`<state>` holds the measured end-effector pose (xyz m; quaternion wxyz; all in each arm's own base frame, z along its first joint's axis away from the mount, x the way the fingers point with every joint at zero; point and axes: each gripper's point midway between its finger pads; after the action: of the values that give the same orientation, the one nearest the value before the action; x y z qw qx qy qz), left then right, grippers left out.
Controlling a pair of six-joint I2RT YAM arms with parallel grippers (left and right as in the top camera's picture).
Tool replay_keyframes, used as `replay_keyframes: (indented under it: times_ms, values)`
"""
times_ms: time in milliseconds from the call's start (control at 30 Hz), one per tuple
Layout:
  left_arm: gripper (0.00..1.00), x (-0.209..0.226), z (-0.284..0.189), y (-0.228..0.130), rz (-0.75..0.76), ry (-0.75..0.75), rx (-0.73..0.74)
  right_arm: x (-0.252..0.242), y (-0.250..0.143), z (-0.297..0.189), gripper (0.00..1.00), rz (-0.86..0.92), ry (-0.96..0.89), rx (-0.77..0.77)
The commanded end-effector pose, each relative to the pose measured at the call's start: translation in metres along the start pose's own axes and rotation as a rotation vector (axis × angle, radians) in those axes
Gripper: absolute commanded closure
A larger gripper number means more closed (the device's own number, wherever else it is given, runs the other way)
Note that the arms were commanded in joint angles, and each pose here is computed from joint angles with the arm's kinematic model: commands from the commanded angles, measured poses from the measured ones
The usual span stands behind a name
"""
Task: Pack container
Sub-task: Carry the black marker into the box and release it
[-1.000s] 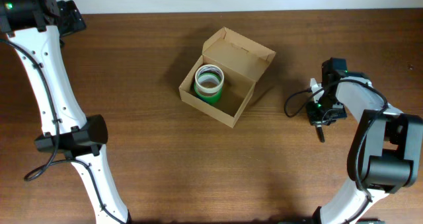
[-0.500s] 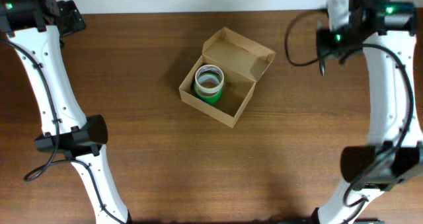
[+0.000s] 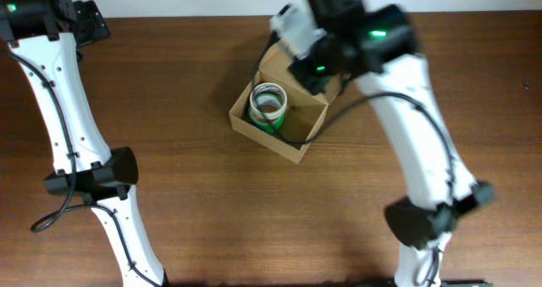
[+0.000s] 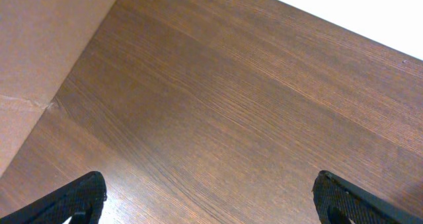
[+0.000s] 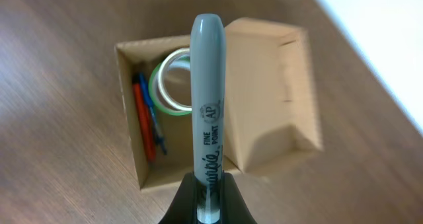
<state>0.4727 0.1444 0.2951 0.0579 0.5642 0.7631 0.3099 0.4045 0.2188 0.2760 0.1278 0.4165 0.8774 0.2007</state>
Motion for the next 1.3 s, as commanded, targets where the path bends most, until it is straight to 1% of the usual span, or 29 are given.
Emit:
replay_keyframes:
  times_ms: [0,133,300,633,967,1267]
  values:
    - [0.0,0.006,-0.009,0.001,0.0,0.005,-0.016,0.005,-0.017,0.069,0.96,-0.026,0.005,0.156]
    - [0.0,0.006,-0.009,0.001,0.0,0.005,-0.016,0.018,-0.025,0.106,0.96,-0.005,0.083,0.218]
    - [0.0,0.006,-0.009,0.001,0.0,0.005,-0.016,0.02,-0.03,0.131,0.96,0.039,0.093,0.255]
    - [0.0,0.006,-0.009,0.001,0.0,0.005,-0.016,0.052,-0.049,0.16,0.96,-0.008,0.138,0.318]
    - [0.0,0.006,-0.009,0.001,-0.001,0.005,-0.016,0.058,-0.072,0.18,0.96,-0.02,0.134,0.379]
    - [0.0,0.006,-0.009,0.001,0.0,0.005,-0.016,0.078,-0.087,0.194,0.96,-0.056,0.148,0.415]
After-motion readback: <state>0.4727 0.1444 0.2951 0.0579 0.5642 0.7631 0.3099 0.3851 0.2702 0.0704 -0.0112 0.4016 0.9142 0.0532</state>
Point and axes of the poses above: each gripper's point midway between its finger pads, its own z axis out along the fingers, its own x axis along the line the jaws close on, y = z × x, and after that the axes turned 12 degrees about z, right-handed
